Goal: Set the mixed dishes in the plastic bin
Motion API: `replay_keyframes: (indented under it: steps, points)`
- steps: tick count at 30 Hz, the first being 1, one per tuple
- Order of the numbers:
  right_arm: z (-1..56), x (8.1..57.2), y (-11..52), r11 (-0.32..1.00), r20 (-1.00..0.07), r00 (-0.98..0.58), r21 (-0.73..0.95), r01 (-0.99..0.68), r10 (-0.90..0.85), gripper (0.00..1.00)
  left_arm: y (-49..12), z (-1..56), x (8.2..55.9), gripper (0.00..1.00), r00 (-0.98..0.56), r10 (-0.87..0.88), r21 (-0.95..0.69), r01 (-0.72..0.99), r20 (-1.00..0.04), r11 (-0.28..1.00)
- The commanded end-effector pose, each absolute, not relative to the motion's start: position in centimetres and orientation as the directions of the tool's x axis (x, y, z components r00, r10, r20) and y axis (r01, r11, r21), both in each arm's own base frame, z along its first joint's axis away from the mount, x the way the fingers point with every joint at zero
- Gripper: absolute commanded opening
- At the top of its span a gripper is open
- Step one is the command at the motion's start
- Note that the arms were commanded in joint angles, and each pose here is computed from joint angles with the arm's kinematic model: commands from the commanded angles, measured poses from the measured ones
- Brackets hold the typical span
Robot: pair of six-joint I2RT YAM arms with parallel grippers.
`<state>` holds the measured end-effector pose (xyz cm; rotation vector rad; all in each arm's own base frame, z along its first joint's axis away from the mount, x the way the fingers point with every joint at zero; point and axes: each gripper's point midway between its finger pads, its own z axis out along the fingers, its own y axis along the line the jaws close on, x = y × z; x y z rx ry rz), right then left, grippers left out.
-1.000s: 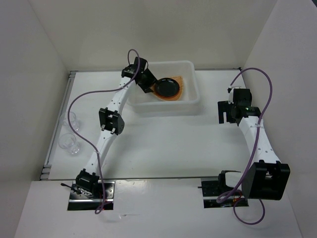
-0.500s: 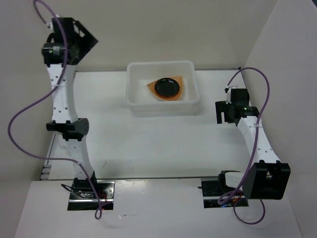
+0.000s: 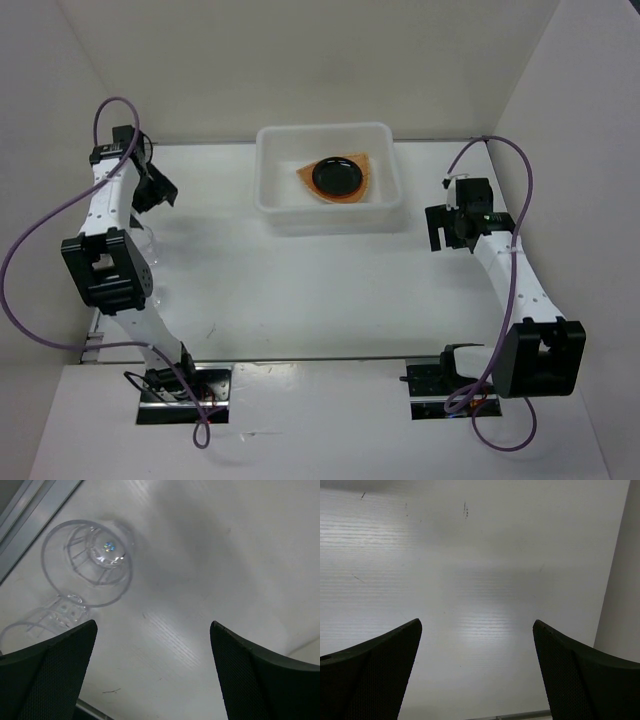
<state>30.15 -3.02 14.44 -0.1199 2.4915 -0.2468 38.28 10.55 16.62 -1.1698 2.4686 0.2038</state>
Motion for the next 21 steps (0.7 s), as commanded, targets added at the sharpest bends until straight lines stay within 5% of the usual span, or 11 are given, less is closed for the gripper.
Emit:
replay_keyframes:
  steps: [1, 21]
  points:
    - [14.8, 31.1, -2.6, 0.980, -0.615, -0.776, -0.200, -0.023, -0.144, 0.96, 12.8, 19.6, 37.9, 1.00, -0.483, -0.686, -0.099, -0.775, -0.544, 0.624]
    - [13.5, 31.2, -3.0, 0.977, -0.574, -0.806, -0.214, -0.022, -0.144, 0.96, 14.0, 8.5, 36.3, 0.96, -0.570, -0.722, -0.034, -0.776, -0.393, 0.630]
